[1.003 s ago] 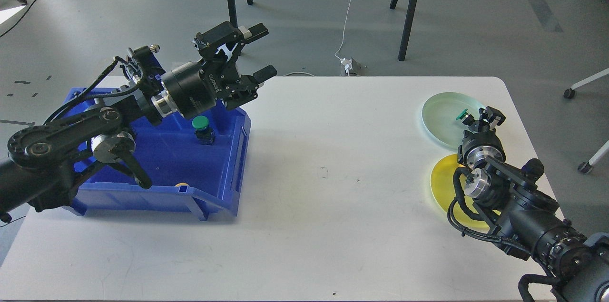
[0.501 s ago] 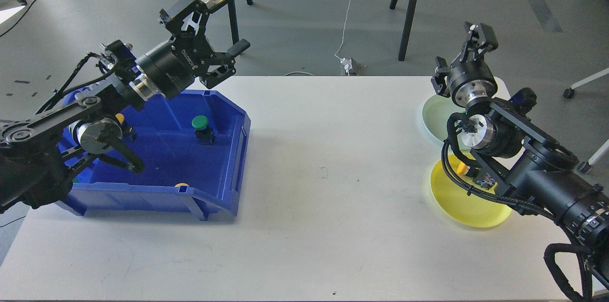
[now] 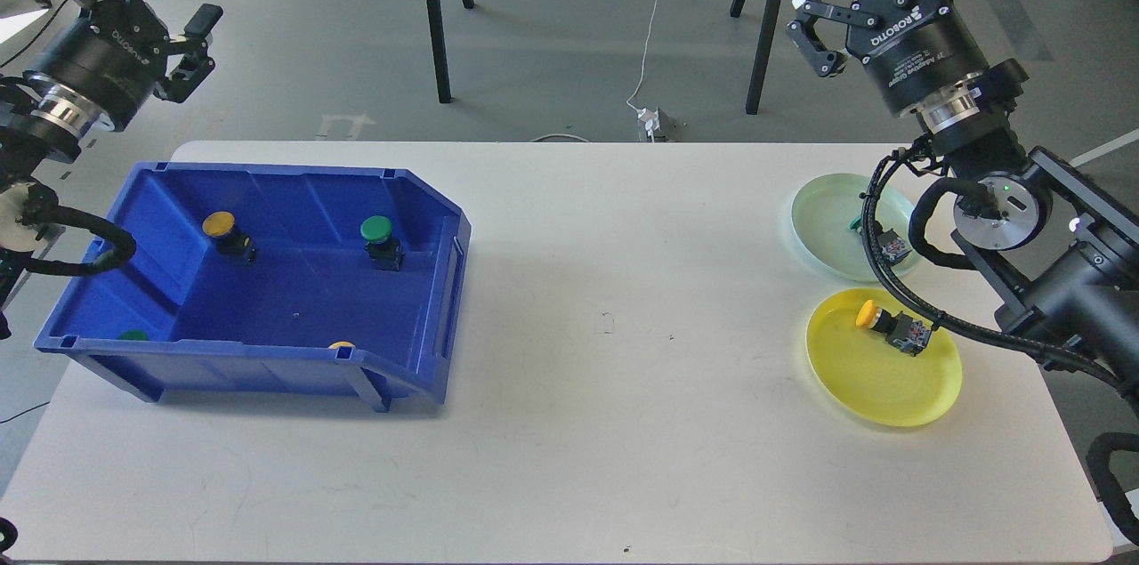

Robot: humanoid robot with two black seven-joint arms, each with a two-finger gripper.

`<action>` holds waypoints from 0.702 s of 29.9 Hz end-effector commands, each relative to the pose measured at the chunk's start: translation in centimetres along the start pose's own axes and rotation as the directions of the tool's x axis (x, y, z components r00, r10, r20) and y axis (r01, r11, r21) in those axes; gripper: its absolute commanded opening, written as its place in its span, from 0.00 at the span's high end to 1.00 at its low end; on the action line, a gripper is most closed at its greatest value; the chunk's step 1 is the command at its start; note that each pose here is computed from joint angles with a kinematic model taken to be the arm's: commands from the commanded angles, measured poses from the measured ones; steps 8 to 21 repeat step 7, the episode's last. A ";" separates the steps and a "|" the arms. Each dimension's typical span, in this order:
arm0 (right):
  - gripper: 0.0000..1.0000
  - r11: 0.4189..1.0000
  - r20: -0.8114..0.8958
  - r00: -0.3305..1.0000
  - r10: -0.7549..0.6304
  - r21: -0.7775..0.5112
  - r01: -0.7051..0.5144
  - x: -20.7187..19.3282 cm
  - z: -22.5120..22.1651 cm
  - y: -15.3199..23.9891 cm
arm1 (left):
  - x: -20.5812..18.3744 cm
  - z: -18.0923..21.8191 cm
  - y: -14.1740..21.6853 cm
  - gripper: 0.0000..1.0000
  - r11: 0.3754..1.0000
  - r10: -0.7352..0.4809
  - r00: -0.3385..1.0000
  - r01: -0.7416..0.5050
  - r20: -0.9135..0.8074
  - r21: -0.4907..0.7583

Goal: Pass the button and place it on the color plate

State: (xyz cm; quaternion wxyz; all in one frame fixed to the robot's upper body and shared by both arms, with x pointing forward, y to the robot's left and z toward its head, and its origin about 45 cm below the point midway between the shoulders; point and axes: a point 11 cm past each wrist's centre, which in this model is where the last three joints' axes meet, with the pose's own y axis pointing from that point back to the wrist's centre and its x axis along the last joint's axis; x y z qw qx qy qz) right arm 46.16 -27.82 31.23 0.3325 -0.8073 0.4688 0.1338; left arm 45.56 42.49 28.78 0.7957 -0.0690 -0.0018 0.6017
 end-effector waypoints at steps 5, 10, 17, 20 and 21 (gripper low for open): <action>0.01 0.995 -0.001 0.996 0.094 0.026 -0.094 2.7 -0.2 0.6 | -0.1 1.1 -0.6 0.01 0.997 0.024 0.997 -0.029 -0.070 -0.070; 0.01 0.995 0.003 0.996 0.095 0.022 -0.095 2.6 0.1 0.8 | -0.3 1.4 -0.9 0.01 0.996 0.024 0.996 -0.032 -0.085 -0.088; 0.01 0.995 0.003 0.996 0.095 0.022 -0.095 2.6 0.1 0.8 | -0.3 1.4 -0.9 0.01 0.996 0.024 0.996 -0.032 -0.085 -0.088; 0.01 0.995 0.003 0.996 0.095 0.022 -0.095 2.6 0.1 0.8 | -0.3 1.4 -0.9 0.01 0.996 0.024 0.996 -0.032 -0.085 -0.088; 0.01 0.995 0.003 0.996 0.095 0.022 -0.095 2.6 0.1 0.8 | -0.3 1.4 -0.9 0.01 0.996 0.024 0.996 -0.032 -0.085 -0.088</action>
